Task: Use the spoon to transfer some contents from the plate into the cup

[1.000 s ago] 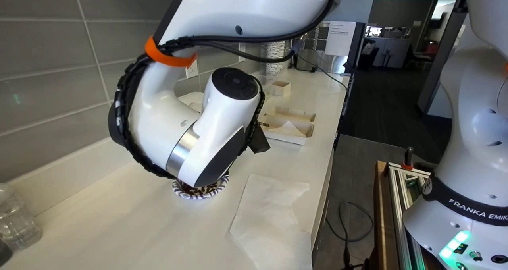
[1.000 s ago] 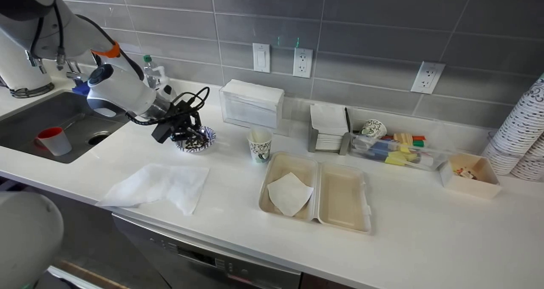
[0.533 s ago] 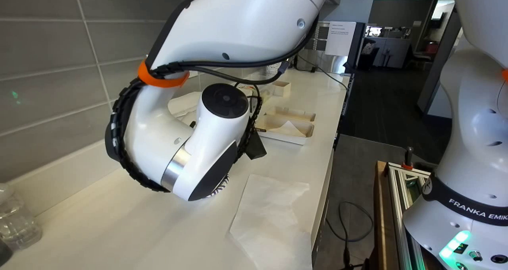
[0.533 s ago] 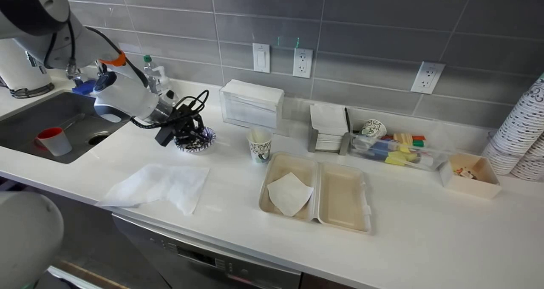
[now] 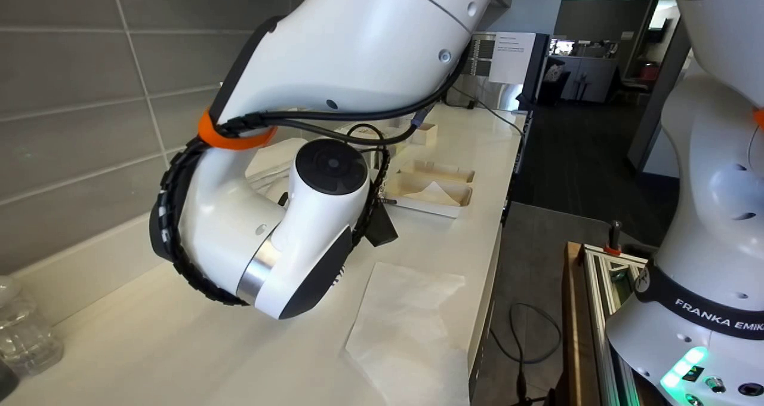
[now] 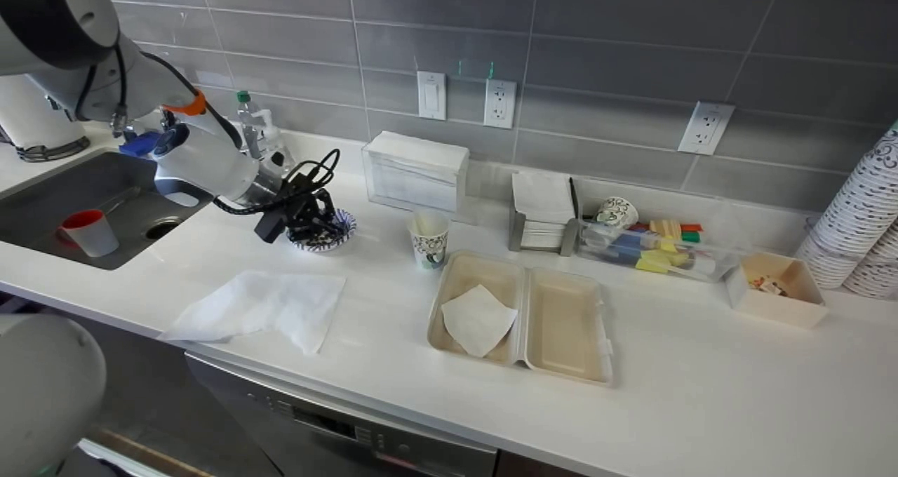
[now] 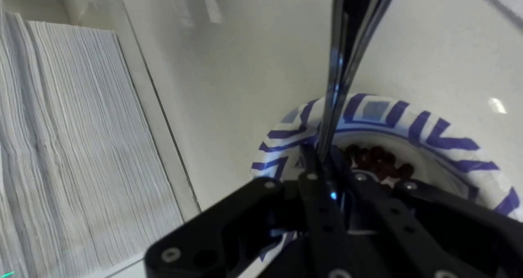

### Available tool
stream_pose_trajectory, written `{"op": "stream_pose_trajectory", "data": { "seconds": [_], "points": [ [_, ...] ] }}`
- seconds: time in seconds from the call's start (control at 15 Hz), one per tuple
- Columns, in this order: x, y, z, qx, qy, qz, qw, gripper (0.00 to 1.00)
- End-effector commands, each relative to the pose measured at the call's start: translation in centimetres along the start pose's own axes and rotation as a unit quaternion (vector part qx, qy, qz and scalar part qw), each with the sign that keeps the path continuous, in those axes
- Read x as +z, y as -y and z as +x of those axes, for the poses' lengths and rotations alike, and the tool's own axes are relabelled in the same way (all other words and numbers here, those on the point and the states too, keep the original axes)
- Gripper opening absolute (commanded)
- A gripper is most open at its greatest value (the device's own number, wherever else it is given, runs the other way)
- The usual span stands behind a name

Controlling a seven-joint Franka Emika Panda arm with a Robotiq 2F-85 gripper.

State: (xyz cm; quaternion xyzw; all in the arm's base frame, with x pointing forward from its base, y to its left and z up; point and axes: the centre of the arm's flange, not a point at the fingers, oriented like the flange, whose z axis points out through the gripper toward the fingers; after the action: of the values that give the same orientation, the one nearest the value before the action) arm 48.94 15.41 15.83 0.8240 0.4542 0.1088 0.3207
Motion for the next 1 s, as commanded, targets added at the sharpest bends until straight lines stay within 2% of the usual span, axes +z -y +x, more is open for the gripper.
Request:
{"op": "stream_pose_trajectory", "data": {
  "seconds": [0.0,0.93],
  "points": [
    [-0.3,0.6,0.9,-0.025,0.01,-0.007,0.9996,0.02],
    [-2.9,1.5,1.5,-0.056,-0.012,0.031,0.9979,0.02]
  ]
}}
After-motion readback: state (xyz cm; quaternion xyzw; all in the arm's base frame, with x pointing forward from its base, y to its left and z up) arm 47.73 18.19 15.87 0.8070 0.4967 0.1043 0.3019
